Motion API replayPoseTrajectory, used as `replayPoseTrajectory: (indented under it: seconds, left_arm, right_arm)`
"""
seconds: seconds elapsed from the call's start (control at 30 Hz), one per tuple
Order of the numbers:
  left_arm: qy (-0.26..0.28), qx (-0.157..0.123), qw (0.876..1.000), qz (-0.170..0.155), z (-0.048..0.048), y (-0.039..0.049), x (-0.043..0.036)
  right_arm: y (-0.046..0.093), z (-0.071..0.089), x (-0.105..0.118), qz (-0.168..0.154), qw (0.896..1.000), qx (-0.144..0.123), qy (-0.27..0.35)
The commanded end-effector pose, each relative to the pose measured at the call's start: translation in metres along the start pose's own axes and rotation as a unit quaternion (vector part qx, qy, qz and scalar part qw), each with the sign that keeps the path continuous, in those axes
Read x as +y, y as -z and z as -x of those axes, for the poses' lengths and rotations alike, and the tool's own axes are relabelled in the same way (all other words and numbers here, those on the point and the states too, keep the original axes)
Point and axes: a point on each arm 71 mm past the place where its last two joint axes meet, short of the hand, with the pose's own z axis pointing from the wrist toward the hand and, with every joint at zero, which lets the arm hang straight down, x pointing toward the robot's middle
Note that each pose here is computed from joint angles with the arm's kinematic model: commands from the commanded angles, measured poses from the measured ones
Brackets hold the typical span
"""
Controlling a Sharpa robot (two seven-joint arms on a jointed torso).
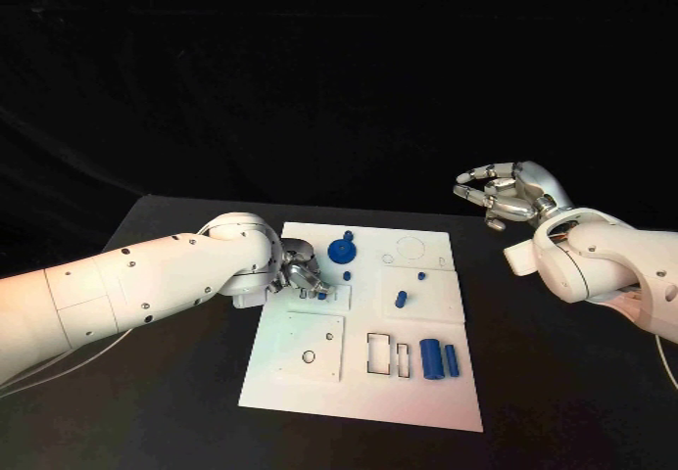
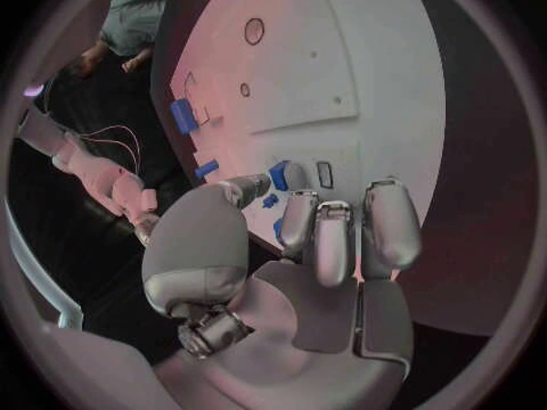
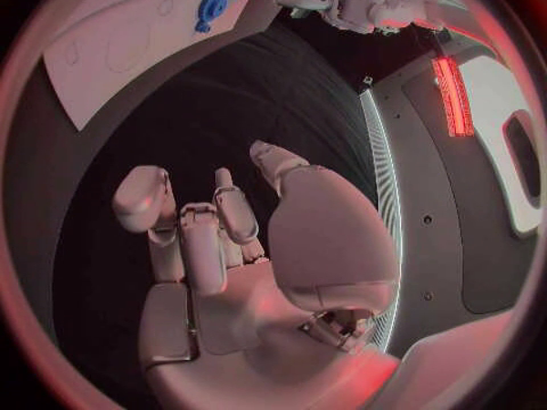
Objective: Assemble the parts on the task board
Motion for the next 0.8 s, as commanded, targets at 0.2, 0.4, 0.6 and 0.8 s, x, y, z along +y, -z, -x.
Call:
replayPoseTrajectory:
  seconds: [0.2,0.4,0.6,0.8]
  left_arm:
    - [-0.002,0.005,1.0,-0.003,-0.0026,-0.0002,-0.0017]
    - [0.005,-0.004,1.0,-0.007,-0.0007,0.003,-0.0023]
    - [0.044,-0.022,0.999,-0.022,0.0094,0.0109,-0.0053]
    - [0.077,-0.042,0.996,-0.029,0.0322,0.0216,-0.0034]
  right_arm:
    - [0.0,0.0,0.001,0.006,1.0,0.003,0.0]
    - [0.0,0.0,0.0,0.006,1.0,0.003,-0.001]
    - [0.0,0.0,-0.002,0.004,1.0,0.001,0.0]
    - [0.0,0.001,-0.004,0.002,1.0,0.0,0.0]
